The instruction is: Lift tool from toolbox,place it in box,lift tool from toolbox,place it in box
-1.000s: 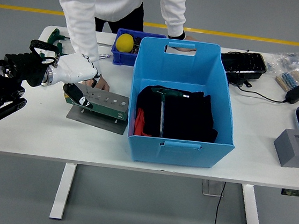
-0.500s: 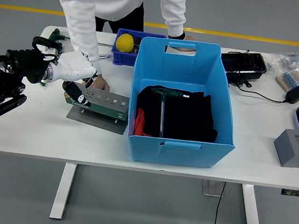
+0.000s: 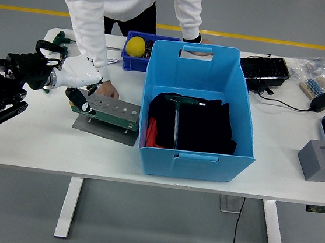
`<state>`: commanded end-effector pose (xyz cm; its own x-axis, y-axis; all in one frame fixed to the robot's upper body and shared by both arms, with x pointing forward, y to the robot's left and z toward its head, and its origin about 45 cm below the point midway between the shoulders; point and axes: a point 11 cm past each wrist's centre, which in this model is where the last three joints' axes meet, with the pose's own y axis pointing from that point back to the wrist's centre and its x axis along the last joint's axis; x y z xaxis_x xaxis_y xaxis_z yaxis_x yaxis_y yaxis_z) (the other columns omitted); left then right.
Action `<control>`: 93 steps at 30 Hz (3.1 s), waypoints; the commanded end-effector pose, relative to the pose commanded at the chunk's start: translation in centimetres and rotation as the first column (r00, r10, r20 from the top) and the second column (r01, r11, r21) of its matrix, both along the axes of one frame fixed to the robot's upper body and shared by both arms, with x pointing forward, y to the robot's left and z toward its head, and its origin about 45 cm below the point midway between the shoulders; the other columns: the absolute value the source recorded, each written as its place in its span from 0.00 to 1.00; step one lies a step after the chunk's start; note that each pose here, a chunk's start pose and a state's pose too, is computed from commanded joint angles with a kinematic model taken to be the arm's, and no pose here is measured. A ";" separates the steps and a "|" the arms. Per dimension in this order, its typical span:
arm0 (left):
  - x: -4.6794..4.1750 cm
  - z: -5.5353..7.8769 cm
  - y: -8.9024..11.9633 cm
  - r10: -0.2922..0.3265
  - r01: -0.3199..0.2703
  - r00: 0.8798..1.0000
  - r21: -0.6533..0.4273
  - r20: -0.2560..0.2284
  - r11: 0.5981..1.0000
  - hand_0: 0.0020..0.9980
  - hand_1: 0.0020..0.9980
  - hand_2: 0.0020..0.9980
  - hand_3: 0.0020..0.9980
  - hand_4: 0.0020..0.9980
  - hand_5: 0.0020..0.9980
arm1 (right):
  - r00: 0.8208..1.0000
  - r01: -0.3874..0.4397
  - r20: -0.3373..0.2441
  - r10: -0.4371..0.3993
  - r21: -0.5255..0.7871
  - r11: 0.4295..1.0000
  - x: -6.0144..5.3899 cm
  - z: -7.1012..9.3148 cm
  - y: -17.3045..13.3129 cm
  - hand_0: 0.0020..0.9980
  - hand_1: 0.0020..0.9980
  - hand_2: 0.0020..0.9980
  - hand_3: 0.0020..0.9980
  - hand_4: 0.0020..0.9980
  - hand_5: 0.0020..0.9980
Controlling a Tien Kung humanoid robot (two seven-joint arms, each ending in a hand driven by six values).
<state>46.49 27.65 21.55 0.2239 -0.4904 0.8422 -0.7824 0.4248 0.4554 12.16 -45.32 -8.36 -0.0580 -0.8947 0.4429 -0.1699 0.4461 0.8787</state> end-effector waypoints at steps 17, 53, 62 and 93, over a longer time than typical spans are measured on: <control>0.08 -0.2 0.3 0.009 -0.009 1.000 0.008 -0.008 1.000 0.74 0.38 0.32 0.32 0.93 0.68 | 1.000 0.001 0.003 -0.001 0.000 1.000 0.1 0.0 0.0 0.62 0.60 0.67 0.57 0.83 0.69; -0.26 0.2 -0.2 -0.090 0.098 0.992 -0.084 0.090 0.992 0.22 0.10 0.12 0.10 0.83 0.47 | 1.000 -0.001 -0.016 0.001 0.001 1.000 -0.7 -0.2 0.2 0.62 0.61 0.67 0.57 0.83 0.69; -0.21 1.9 -2.0 -0.110 0.139 0.983 -0.208 0.144 0.968 0.17 0.04 0.08 0.07 0.76 0.48 | 1.000 0.001 -0.015 -0.001 0.003 1.000 -0.7 -0.3 0.2 0.62 0.60 0.67 0.57 0.83 0.69; 0.09 12.4 -7.5 -0.202 0.304 0.915 -0.265 0.350 0.915 0.16 0.02 0.06 0.05 0.72 0.41 | 1.000 0.005 -0.012 -0.005 -0.002 1.000 -0.7 -0.2 -0.1 0.62 0.60 0.67 0.57 0.83 0.69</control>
<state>46.58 20.13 33.99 -0.1683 -0.2004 0.9652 -0.7081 0.7057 0.0230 11.43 -45.39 -8.53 -0.0569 -0.8936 0.4452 -0.1572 0.4484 0.8799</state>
